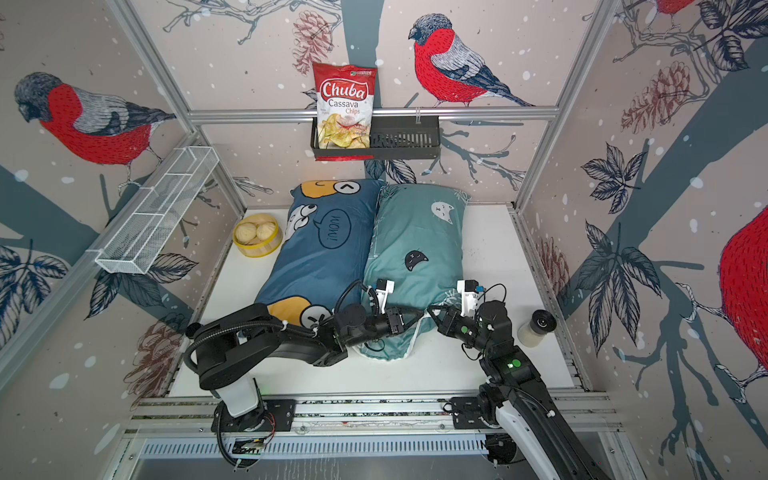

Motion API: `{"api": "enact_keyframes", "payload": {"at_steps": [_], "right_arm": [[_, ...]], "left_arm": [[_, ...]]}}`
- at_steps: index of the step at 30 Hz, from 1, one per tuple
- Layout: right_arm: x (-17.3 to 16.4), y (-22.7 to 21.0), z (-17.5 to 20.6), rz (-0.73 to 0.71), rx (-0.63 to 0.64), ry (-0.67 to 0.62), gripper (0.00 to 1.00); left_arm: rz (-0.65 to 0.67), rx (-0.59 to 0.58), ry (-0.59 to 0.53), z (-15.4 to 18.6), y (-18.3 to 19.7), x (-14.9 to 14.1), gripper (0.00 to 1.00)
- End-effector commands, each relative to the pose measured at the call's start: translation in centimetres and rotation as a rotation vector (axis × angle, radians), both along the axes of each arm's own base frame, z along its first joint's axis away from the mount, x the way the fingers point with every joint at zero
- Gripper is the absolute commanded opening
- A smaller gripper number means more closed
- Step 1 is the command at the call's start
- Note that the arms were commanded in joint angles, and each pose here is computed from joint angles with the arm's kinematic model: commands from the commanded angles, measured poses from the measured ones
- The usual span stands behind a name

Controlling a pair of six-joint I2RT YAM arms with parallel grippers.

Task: Zip up pillowcases
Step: Zip the zipper on the pillowcase.

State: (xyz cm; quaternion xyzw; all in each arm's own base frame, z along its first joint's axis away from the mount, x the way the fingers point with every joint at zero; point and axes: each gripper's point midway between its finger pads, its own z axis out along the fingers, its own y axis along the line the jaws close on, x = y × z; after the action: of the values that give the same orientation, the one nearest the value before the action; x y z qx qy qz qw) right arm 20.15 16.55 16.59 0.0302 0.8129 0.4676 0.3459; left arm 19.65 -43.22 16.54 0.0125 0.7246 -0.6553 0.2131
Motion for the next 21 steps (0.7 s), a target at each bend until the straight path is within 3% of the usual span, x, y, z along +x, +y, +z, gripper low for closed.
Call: {"api": "enact_keyframes", "payload": {"at_steps": [1, 21], "right_arm": [[0.03, 0.1, 0.36, 0.011, -0.001, -0.026, 0.0], [-0.04, 0.14, 0.29, 0.014, 0.0, -0.023, 0.0]], "left_arm": [[0.013, -0.008, -0.023, 0.57, 0.06, 0.29, 0.26], [0.006, -0.004, -0.021, 0.25, -0.28, 0.35, 0.15]]}}
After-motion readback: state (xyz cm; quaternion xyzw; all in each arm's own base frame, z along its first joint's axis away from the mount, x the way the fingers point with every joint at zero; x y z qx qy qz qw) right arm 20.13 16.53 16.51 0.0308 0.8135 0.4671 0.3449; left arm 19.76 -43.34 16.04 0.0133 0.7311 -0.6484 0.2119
